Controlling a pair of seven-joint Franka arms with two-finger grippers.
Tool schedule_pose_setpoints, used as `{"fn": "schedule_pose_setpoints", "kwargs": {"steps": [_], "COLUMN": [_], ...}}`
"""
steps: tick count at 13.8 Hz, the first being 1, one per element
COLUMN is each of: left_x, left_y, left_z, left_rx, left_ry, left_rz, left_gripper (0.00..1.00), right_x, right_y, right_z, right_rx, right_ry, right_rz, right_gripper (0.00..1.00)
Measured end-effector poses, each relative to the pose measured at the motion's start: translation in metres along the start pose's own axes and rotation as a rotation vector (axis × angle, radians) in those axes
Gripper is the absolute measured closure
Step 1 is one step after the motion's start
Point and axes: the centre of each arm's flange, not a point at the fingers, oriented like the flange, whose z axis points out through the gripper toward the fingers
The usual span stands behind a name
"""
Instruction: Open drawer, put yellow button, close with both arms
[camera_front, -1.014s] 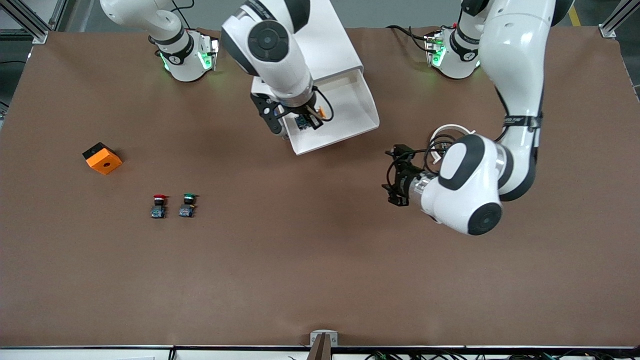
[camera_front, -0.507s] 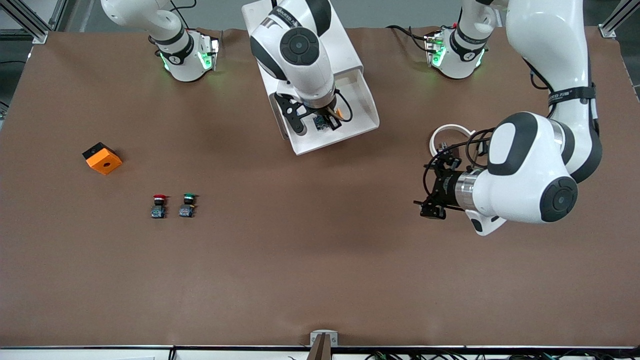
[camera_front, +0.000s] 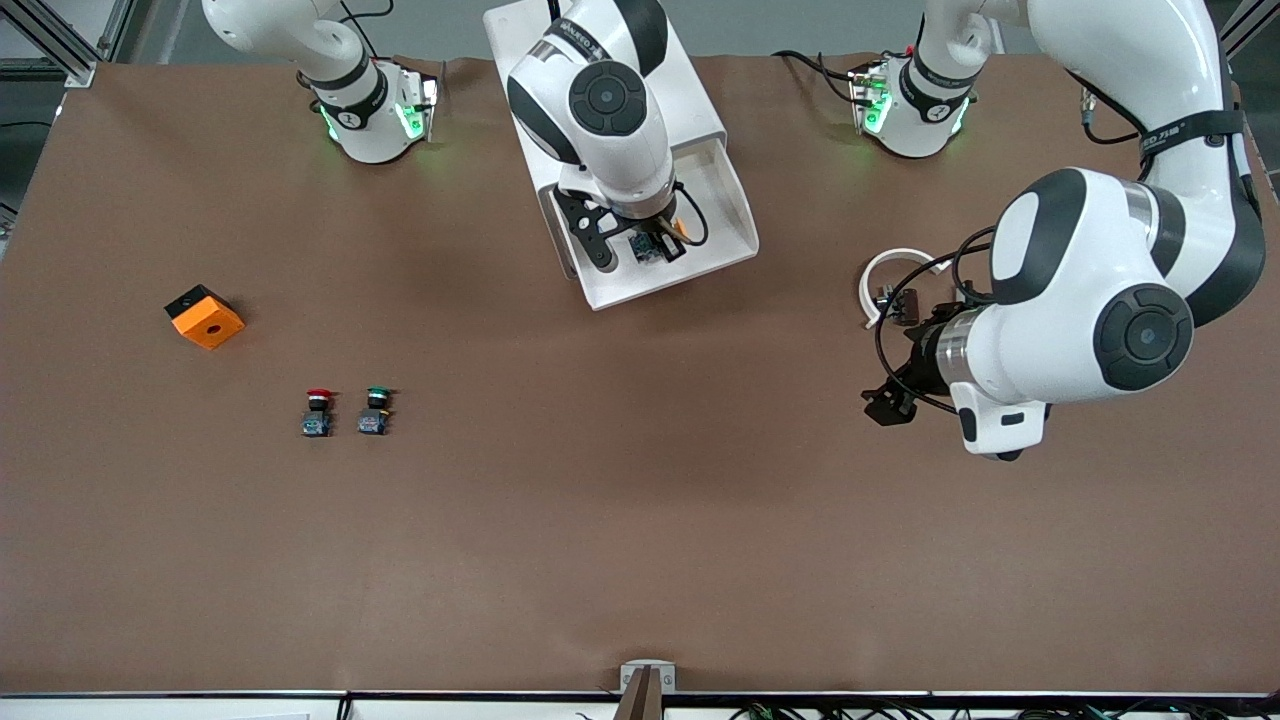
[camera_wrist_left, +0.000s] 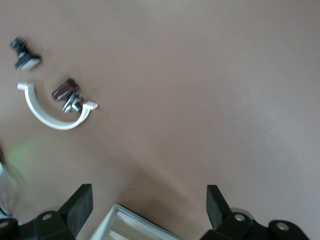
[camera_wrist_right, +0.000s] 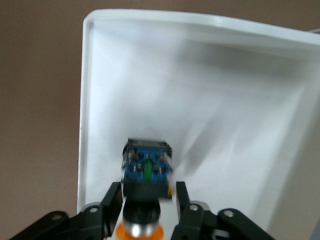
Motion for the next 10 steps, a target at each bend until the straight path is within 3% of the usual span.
{"fn": "schedule_pose_setpoints", "kwargs": {"steps": [5,10], "left_x": [-0.020,-0.110], "left_y": [0.018,0.062], "left_z": [0.022,0.090], "left_rx": [-0.016,-0.024], "left_ry": [0.017,0.057], "left_rz": [0.222,0.375], "left_gripper": [0.00,0.00], "right_x": [-0.004,0.026], "right_y": [-0.005,-0.015], "right_z": [-0.018,-0.082], "right_rx": [0.036,0.063], "right_ry": [-0.012,-0.020], "right_rz": [-0.005,0.025], "right_gripper": [0.00,0.00]}}
